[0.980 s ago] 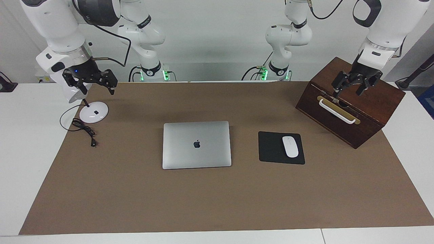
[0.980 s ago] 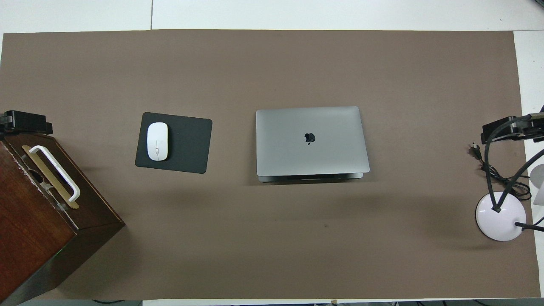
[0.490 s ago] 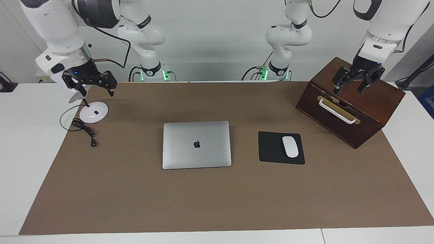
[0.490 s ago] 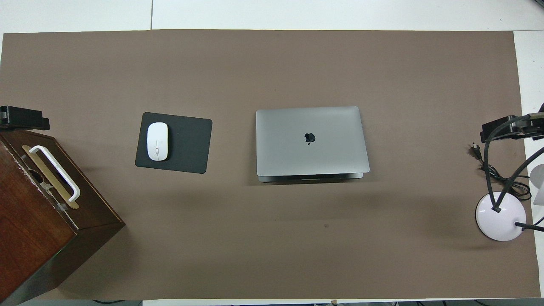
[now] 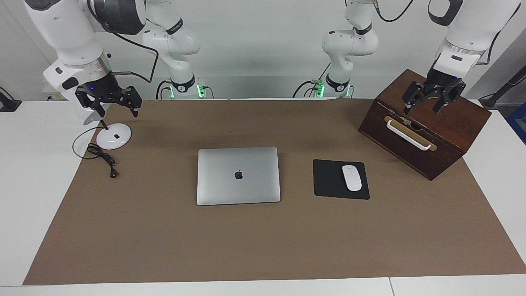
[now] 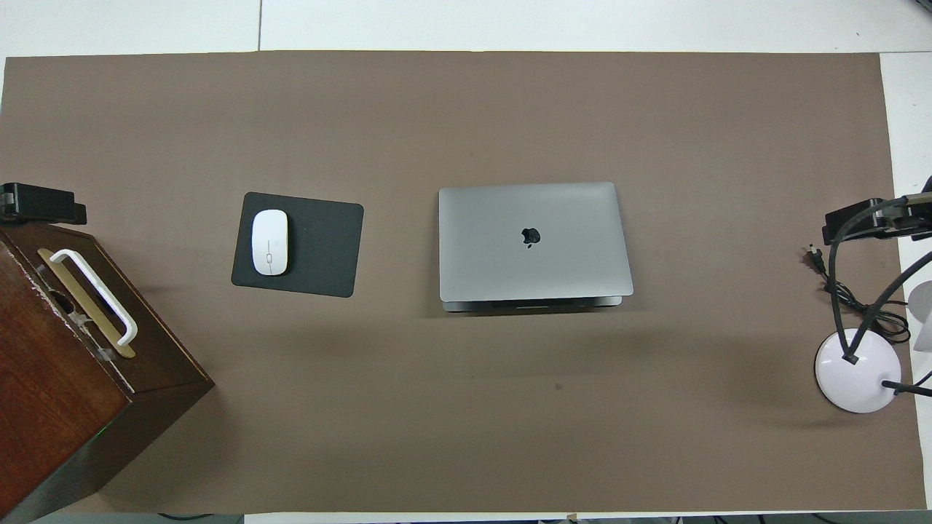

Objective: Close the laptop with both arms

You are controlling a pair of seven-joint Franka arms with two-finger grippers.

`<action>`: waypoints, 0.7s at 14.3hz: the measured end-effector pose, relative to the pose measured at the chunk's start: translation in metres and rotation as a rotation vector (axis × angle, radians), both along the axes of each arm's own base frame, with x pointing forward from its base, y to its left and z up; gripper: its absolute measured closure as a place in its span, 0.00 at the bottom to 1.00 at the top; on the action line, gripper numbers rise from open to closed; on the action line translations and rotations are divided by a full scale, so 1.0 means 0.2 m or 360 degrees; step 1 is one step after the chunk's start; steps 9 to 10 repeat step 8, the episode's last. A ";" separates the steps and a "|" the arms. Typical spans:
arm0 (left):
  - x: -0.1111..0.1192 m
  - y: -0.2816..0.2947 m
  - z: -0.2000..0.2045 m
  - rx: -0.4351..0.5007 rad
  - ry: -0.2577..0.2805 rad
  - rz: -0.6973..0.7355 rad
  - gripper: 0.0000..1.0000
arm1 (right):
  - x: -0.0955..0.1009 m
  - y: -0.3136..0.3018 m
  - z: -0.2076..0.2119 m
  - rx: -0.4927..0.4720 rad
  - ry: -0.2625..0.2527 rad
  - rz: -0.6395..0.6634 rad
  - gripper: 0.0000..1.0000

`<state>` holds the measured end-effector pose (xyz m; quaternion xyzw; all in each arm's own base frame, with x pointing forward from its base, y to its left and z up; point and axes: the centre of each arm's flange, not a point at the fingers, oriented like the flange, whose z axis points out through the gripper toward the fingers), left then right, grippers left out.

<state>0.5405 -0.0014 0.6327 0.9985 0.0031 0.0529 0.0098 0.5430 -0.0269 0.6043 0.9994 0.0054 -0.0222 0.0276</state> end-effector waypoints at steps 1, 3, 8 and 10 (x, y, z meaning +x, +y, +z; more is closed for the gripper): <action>-0.01 0.00 -0.01 0.0000 0.0023 0.0000 0.00 | 0.00 0.00 0.00 0.0000 0.0000 0.0000 0.00; -0.04 0.00 -0.03 0.0001 0.0109 -0.0001 0.00 | 0.00 0.00 0.00 0.0000 0.0000 0.0000 0.00; -0.06 0.00 -0.05 0.0001 0.0192 -0.0003 0.00 | 0.00 0.00 0.00 0.0000 0.0000 0.0000 0.00; -0.06 0.00 -0.05 0.0001 0.0192 -0.0003 0.00 | 0.00 0.00 0.00 0.0000 0.0000 0.0000 0.00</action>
